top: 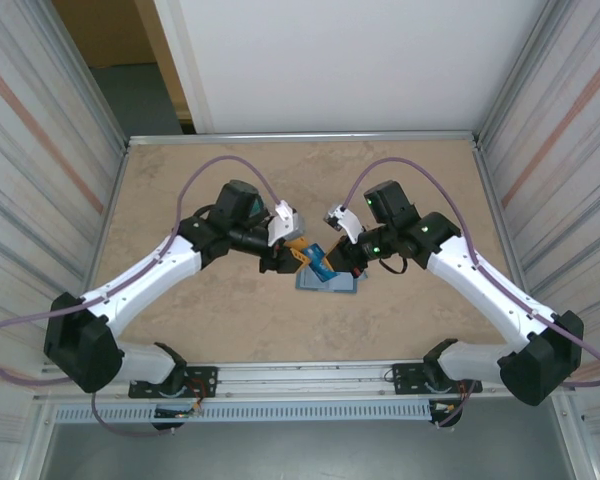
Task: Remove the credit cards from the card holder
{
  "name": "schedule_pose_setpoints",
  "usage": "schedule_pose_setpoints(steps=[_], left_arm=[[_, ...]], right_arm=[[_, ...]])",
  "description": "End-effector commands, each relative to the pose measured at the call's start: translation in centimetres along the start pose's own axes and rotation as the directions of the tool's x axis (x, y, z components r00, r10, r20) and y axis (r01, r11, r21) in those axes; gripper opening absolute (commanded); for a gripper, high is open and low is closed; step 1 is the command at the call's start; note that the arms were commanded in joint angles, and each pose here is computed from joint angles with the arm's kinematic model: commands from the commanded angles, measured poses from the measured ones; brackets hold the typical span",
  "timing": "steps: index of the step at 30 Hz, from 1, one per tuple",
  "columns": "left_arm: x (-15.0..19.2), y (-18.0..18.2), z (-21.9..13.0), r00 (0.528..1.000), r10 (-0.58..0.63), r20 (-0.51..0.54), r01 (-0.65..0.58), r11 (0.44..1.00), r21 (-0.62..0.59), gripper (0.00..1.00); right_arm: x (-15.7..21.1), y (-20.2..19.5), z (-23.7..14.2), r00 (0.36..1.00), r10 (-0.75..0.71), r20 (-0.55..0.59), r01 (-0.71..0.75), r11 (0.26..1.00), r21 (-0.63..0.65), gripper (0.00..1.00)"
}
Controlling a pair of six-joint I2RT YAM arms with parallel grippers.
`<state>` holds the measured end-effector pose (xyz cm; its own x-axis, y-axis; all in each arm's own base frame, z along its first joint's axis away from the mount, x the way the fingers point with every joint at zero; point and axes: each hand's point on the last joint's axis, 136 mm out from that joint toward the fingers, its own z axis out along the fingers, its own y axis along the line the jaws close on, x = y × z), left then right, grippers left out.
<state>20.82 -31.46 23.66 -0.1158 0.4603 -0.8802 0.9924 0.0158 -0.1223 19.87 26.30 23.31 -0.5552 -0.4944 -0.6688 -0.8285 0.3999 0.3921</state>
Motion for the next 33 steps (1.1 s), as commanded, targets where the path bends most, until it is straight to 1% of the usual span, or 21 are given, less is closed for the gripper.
schedule_pose_setpoints(steps=[1, 7, 8, 9, 10, 12, 14, 15, 17, 19, 20, 21, 24, 26, 28, 30, 32, 33], left_arm=[[-0.2, -1.6, 0.6, 0.999, 0.042, -0.027, -0.040, 0.996, 0.081, 0.31], [-0.1, -1.7, 1.7, 0.997, 0.054, -0.050, -0.049, 0.995, 0.084, 0.01], [-0.1, -1.7, 1.7, 0.997, 0.054, -0.050, -0.050, 0.996, 0.080, 0.00], [-0.1, -1.6, 1.8, 0.997, 0.052, -0.053, -0.048, 0.996, 0.077, 0.00], [-0.1, -1.4, 1.8, 0.997, 0.054, -0.053, -0.051, 0.997, 0.065, 0.00], [-0.2, -1.1, 1.7, 0.997, 0.051, -0.053, -0.049, 0.998, 0.036, 0.00], [-0.4, -1.0, 1.4, 0.998, 0.055, -0.039, -0.054, 0.998, 0.008, 0.00], [-0.5, -0.8, 1.2, 0.998, 0.056, -0.028, -0.056, 0.998, -0.013, 0.00], [-1.0, -0.6, 0.7, 0.998, 0.061, 0.003, -0.060, 0.996, -0.066, 0.00], [-1.6, -0.2, -0.2, 0.997, 0.057, 0.044, -0.050, 0.990, -0.134, 0.00], [-2.0, 0.0, -0.5, 0.996, 0.054, 0.067, -0.042, 0.986, -0.164, 0.00], [-2.4, 0.0, -1.0, 0.994, 0.044, 0.099, -0.025, 0.982, -0.189, 0.00], [-4.0, -0.2, -2.5, 0.978, 0.022, 0.209, 0.029, 0.971, -0.238, 0.00], [-4.8, -0.4, -3.3, 0.959, 0.001, 0.285, 0.074, 0.965, -0.252, 0.00], [-5.5, -0.6, -4.1, 0.934, -0.020, 0.356, 0.117, 0.960, -0.253, 0.00], [-6.0, -0.6, -4.8, 0.909, -0.049, 0.414, 0.167, 0.952, -0.255, 0.00], [-6.5, -0.5, -5.2, 0.882, -0.078, 0.464, 0.214, 0.945, -0.248, 0.00], [-6.7, -0.5, -5.5, 0.867, -0.086, 0.490, 0.229, 0.943, -0.240, 0.00]], right_arm=[[-0.5, 1.5, -0.7, 0.999, -0.050, 0.006, 0.051, 0.998, -0.042, 0.02], [-0.5, 1.2, -0.5, 0.999, -0.054, 0.000, 0.054, 0.998, -0.035, 0.03], [-0.6, 1.1, -0.6, 0.999, -0.053, 0.004, 0.053, 0.998, -0.026, 0.04], [-0.6, 1.0, -0.7, 0.999, -0.051, 0.008, 0.051, 0.998, -0.021, 0.05], [-0.8, 1.0, -0.9, 0.999, -0.050, 0.020, 0.051, 0.999, -0.013, 0.09], [-1.1, 0.7, -1.4, 0.998, -0.038, 0.049, 0.038, 0.999, 0.008, 0.22], [-1.6, 0.6, -2.2, 0.995, -0.025, 0.097, 0.023, 1.000, 0.016, 0.31], [-1.8, 0.4, -2.7, 0.992, -0.017, 0.128, 0.014, 1.000, 0.023, 0.37], [-2.3, 0.3, -3.8, 0.981, -0.008, 0.195, 0.001, 0.999, 0.038, 0.42], [-2.6, 0.0, -5.0, 0.963, 0.006, 0.271, -0.025, 0.997, 0.069, 0.51], [-2.7, -0.2, -5.2, 0.955, 0.020, 0.295, -0.044, 0.996, 0.075, 0.54], [-3.2, 0.4, -6.4, 0.935, 0.004, 0.354, -0.036, 0.996, 0.084, 0.59], [-3.8, 0.2, -8.0, 0.880, 0.030, 0.474, -0.096, 0.988, 0.117, 0.81], [-4.0, -0.1, -8.9, 0.839, 0.053, 0.542, -0.148, 0.980, 0.132, 1.00], [-4.1, -0.7, -10.1, 0.785, 0.076, 0.614, -0.208, 0.967, 0.146, 0.99], [-4.0, -1.3, -10.8, 0.744, 0.094, 0.661, -0.257, 0.954, 0.154, 0.99], [-4.0, -1.3, -11.2, 0.721, 0.093, 0.687, -0.267, 0.952, 0.152, 0.99], [-3.9, -1.2, -11.1, 0.723, 0.090, 0.685, -0.259, 0.954, 0.148, 0.99]])
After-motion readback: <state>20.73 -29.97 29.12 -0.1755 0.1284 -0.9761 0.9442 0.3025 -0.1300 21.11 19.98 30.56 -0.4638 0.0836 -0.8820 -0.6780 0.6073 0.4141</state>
